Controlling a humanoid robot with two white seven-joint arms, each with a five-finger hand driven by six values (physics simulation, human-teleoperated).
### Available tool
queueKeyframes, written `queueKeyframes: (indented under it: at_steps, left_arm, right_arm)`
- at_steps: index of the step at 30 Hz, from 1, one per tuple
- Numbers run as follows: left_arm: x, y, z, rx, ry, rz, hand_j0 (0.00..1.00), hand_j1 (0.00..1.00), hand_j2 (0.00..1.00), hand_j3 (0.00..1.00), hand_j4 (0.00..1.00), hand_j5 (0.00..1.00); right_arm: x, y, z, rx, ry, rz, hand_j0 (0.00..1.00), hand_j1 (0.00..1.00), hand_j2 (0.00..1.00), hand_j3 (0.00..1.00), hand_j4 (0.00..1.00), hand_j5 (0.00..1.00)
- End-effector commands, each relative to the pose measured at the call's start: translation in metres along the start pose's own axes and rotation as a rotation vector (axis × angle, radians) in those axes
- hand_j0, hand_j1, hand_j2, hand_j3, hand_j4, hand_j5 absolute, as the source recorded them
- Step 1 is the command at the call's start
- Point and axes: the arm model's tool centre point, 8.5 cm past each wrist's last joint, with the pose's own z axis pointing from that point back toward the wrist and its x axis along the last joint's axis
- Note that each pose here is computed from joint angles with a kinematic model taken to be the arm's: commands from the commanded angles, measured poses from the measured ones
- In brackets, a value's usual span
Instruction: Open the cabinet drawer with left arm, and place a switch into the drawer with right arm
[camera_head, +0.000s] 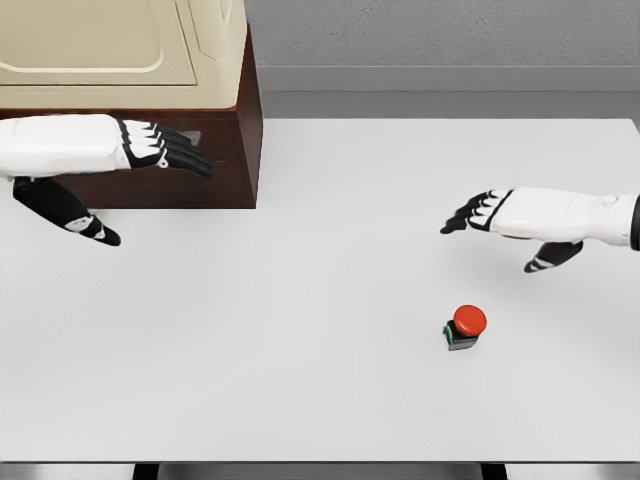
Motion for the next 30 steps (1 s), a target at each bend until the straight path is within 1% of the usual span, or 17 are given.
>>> queueKeyframes:
  at_steps: [1, 2, 4, 6, 11, 14, 15, 16, 19, 20, 22, 23, 25, 27, 28, 29, 30]
  left_arm:
    - [-0.011, -0.040, 0.005, -0.048, 0.020, 0.146, 1.00, 1.00, 1.00, 1.00, 1.00, 1.00]
    - [-0.011, -0.039, 0.005, -0.056, 0.022, 0.144, 1.00, 1.00, 1.00, 1.00, 1.00, 1.00]
    - [-0.010, -0.034, 0.006, -0.047, 0.021, 0.147, 1.00, 1.00, 1.00, 1.00, 1.00, 1.00]
    - [-0.011, -0.041, 0.006, -0.062, 0.024, 0.165, 1.00, 1.00, 1.00, 1.00, 1.00, 1.00]
    - [-0.010, -0.037, 0.006, -0.042, 0.014, 0.179, 1.00, 1.00, 1.00, 1.00, 1.00, 1.00]
    - [-0.010, -0.036, 0.006, -0.039, 0.014, 0.176, 1.00, 1.00, 1.00, 1.00, 1.00, 1.00]
    - [-0.010, -0.037, 0.006, -0.039, 0.013, 0.179, 1.00, 1.00, 1.00, 1.00, 1.00, 1.00]
    - [-0.010, -0.034, 0.008, -0.033, 0.016, 0.173, 1.00, 1.00, 1.00, 1.00, 1.00, 1.00]
    - [-0.009, -0.033, 0.007, -0.021, 0.007, 0.188, 1.00, 1.00, 1.00, 1.00, 1.00, 1.00]
    - [-0.009, -0.033, 0.005, -0.020, 0.002, 0.190, 1.00, 1.00, 1.00, 1.00, 1.00, 1.00]
    - [-0.009, -0.034, 0.003, -0.022, -0.005, 0.196, 1.00, 1.00, 1.00, 1.00, 1.00, 1.00]
    - [-0.009, -0.030, 0.003, 0.004, -0.005, 0.195, 1.00, 1.00, 1.00, 1.00, 1.00, 1.00]
    - [-0.009, -0.029, -0.001, 0.004, -0.017, 0.195, 1.00, 1.00, 1.00, 1.00, 1.00, 1.00]
    - [-0.007, -0.027, -0.012, -0.004, -0.046, 0.190, 1.00, 1.00, 1.00, 1.00, 1.00, 1.00]
    - [-0.007, -0.025, -0.012, 0.010, -0.046, 0.187, 1.00, 1.00, 1.00, 1.00, 1.00, 1.00]
    - [-0.006, -0.023, -0.011, 0.008, -0.046, 0.181, 1.00, 1.00, 1.00, 1.00, 1.00, 1.00]
    - [-0.004, -0.018, -0.010, 0.020, -0.045, 0.166, 1.00, 1.00, 1.00, 1.00, 1.00, 1.00]
  right_arm:
    - [0.001, 0.000, 0.001, 0.003, -0.008, 0.003, 1.00, 1.00, 1.00, 1.00, 1.00, 1.00]
    - [0.001, 0.000, 0.001, 0.003, -0.009, 0.004, 1.00, 1.00, 1.00, 1.00, 1.00, 1.00]
    - [0.000, 0.001, 0.003, 0.004, -0.004, 0.003, 1.00, 1.00, 1.00, 1.00, 1.00, 1.00]
    - [-0.001, 0.001, 0.003, 0.006, -0.001, 0.000, 1.00, 1.00, 1.00, 1.00, 1.00, 1.00]
    - [-0.008, 0.004, 0.013, 0.023, 0.030, -0.004, 1.00, 1.00, 1.00, 1.00, 1.00, 1.00]
    - [-0.006, 0.003, 0.014, 0.024, 0.023, 0.004, 1.00, 1.00, 1.00, 1.00, 1.00, 1.00]
    - [-0.002, 0.003, 0.013, 0.025, 0.000, 0.019, 1.00, 1.00, 1.00, 1.00, 1.00, 1.00]
    - [0.000, 0.005, 0.013, 0.027, -0.015, 0.027, 1.00, 1.00, 1.00, 1.00, 1.00, 1.00]
    - [0.006, 0.009, 0.012, 0.043, -0.047, 0.042, 1.00, 1.00, 1.00, 1.00, 1.00, 1.00]
    - [0.007, 0.015, 0.011, 0.064, -0.053, 0.037, 1.00, 1.00, 1.00, 1.00, 1.00, 1.00]
    - [0.007, 0.017, 0.014, 0.077, -0.048, 0.036, 1.00, 1.00, 1.00, 1.00, 1.00, 1.00]
    - [0.006, 0.017, 0.018, 0.083, -0.040, 0.042, 1.00, 1.00, 1.00, 1.00, 1.00, 1.00]
    - [0.007, 0.016, 0.023, 0.086, -0.039, 0.041, 1.00, 1.00, 1.00, 1.00, 1.00, 1.00]
    - [0.007, 0.016, 0.023, 0.085, -0.041, 0.035, 1.00, 1.00, 1.00, 1.00, 1.00, 1.00]
    - [0.007, 0.015, 0.026, 0.079, -0.043, 0.024, 1.00, 1.00, 1.00, 1.00, 1.00, 1.00]
    - [0.007, 0.015, 0.028, 0.082, -0.040, 0.025, 1.00, 1.00, 1.00, 1.00, 1.00, 1.00]
    - [0.008, 0.017, 0.027, 0.088, -0.044, 0.023, 1.00, 1.00, 1.00, 1.00, 1.00, 1.00]
